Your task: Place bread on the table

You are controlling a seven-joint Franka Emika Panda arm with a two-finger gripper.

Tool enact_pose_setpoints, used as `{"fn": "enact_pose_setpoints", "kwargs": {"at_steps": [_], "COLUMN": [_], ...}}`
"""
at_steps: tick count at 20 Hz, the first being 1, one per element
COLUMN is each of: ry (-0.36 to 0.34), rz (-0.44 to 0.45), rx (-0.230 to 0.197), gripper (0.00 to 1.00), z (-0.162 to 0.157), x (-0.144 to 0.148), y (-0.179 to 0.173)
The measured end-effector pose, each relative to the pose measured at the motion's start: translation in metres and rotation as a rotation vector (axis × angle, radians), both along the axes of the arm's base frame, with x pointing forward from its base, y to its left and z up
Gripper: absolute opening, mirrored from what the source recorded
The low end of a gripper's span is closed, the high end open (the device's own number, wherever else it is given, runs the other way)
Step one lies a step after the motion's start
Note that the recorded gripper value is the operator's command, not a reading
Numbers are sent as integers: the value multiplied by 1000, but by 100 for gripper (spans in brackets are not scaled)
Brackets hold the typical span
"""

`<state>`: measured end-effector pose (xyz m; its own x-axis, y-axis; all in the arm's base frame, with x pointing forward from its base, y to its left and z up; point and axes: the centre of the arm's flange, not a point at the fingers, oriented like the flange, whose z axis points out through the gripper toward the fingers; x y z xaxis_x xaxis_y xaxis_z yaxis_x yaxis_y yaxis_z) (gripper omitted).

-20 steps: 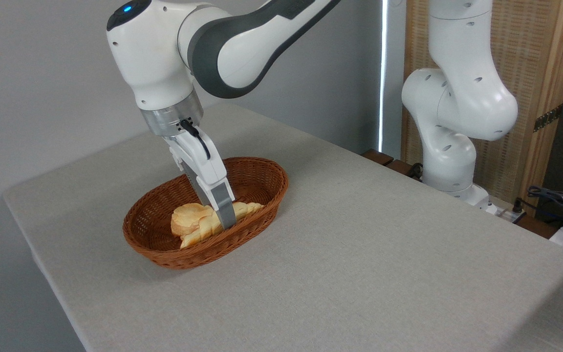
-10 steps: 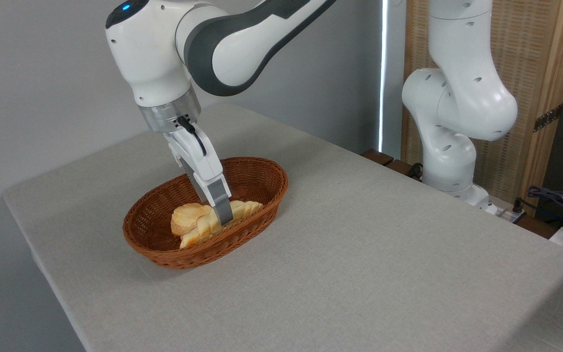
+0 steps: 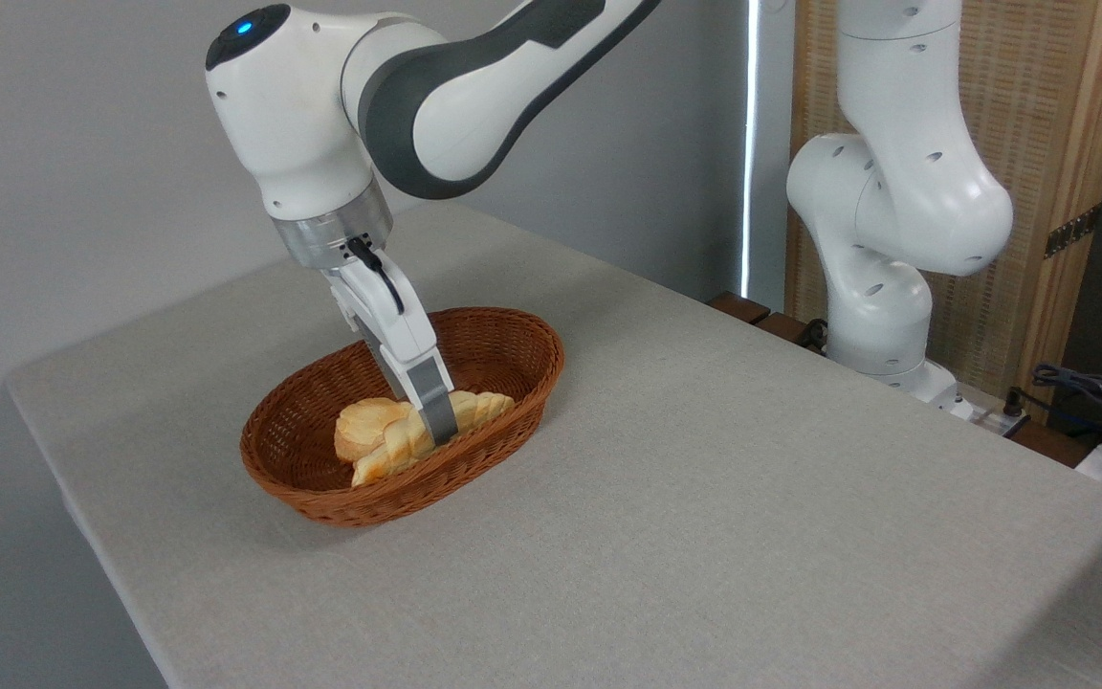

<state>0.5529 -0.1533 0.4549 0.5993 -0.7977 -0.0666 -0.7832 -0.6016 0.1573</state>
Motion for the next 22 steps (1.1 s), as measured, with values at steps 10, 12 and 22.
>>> {"fn": "enact_pose_setpoints", "kwargs": {"at_steps": [10,12,22], "ry": [1,1,-4], "rz": [5,6,13], "rx": [1,1,0], "gripper": [34,33,25], "z": [-1,-1,2], "x": [1,1,2], "y": [4,4,8]}}
